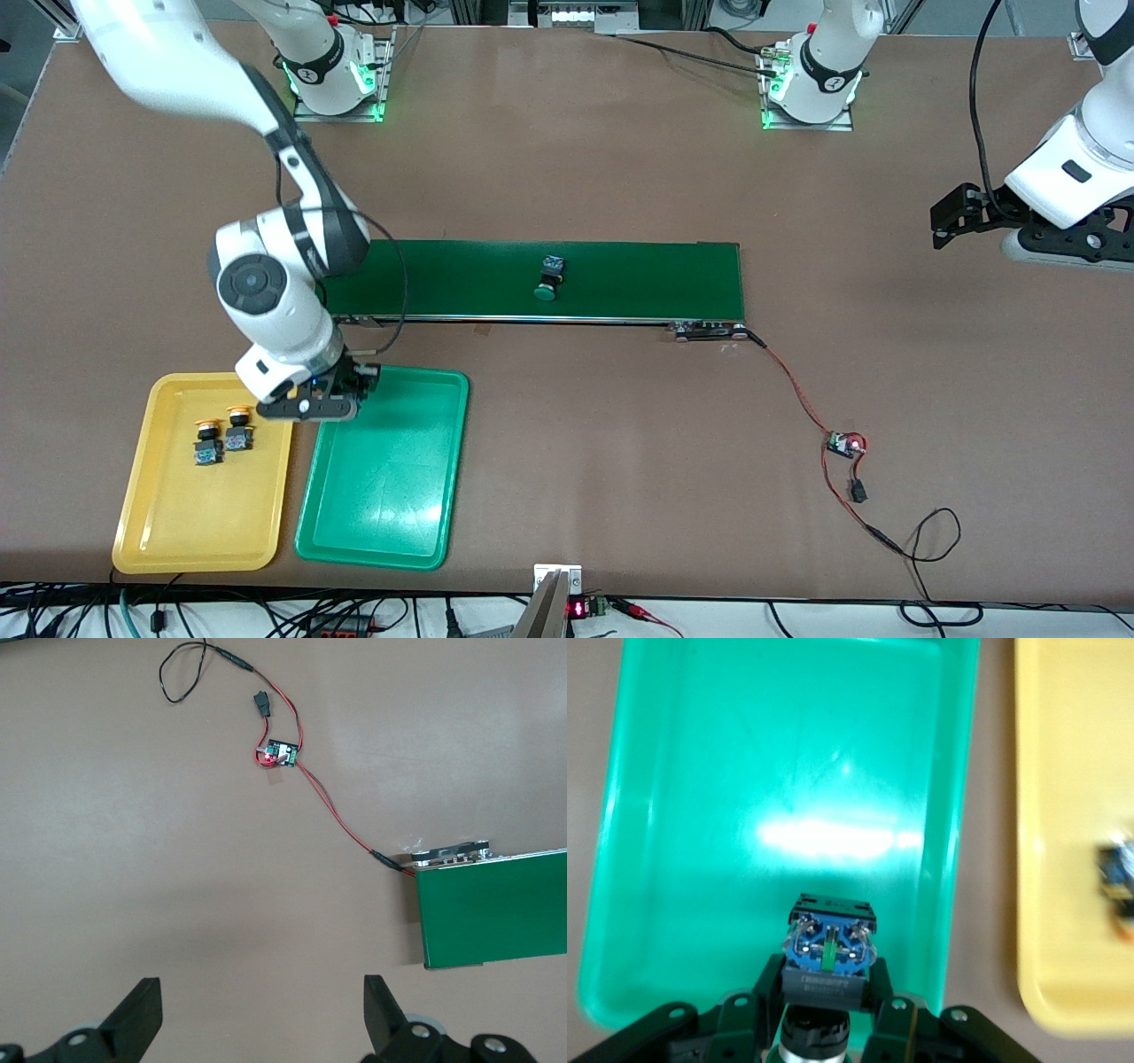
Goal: Sort buttons by color to trays
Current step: 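Open the right gripper to drop the button into the green tray, then move the right gripper back to the green-cap button on the belt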
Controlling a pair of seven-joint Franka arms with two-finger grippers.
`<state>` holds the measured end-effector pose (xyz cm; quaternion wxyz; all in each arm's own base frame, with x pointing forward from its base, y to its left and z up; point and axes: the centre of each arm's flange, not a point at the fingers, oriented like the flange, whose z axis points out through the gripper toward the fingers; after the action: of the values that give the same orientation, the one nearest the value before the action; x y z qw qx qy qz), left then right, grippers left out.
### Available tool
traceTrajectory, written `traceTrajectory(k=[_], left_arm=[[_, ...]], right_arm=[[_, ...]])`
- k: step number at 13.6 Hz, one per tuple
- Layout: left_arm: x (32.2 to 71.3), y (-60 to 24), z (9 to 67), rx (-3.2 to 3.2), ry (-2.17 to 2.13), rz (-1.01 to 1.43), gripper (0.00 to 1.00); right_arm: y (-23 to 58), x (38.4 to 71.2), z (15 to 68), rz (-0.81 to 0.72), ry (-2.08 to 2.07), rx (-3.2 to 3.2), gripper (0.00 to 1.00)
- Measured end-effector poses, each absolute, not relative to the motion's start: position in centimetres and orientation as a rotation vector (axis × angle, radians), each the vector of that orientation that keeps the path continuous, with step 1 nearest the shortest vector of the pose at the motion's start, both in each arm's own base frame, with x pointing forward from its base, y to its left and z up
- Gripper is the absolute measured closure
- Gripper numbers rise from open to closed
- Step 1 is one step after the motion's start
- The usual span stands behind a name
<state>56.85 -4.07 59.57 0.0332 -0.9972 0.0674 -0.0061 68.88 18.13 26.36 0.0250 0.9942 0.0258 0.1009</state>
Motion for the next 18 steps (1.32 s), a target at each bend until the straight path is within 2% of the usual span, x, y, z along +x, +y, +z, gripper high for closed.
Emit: traceTrajectory(k=[3,6,8,12,15,18], left_arm=[[56.9,-4.1,59.6,-3.068,0.207,-0.019,0.0],[56.8,-4.1,59.6,-3.068,0.207,-0.017,0.0],[56.8,-4.1,59.5,-3.068,0.207,-0.011,0.0],[56.8,-4.1,59.5,-3.068,0.208,-0.005,0.0],[56.7,-4.3,59.5,-3.068,0.212,-0.006,0.0],[56.7,-4.3,59.6,-3.068,0.213,-0.006,0.0]], right_arm=[[17.4,69.8,21.1,0.365,0.136,3.061,0.58],[16.8,70.3,20.1,0.394,0.146,3.049,0.58],[16.7,70.4,20.2,0.401,0.145,3.048,0.43],[17.2,70.4,20.7,0.422,0.152,3.049,0.01],[18.0,69.7,23.3,0.436,0.068,3.051,0.0],[20.5,64.8,26.2,0.362,-0.041,3.064,0.0]])
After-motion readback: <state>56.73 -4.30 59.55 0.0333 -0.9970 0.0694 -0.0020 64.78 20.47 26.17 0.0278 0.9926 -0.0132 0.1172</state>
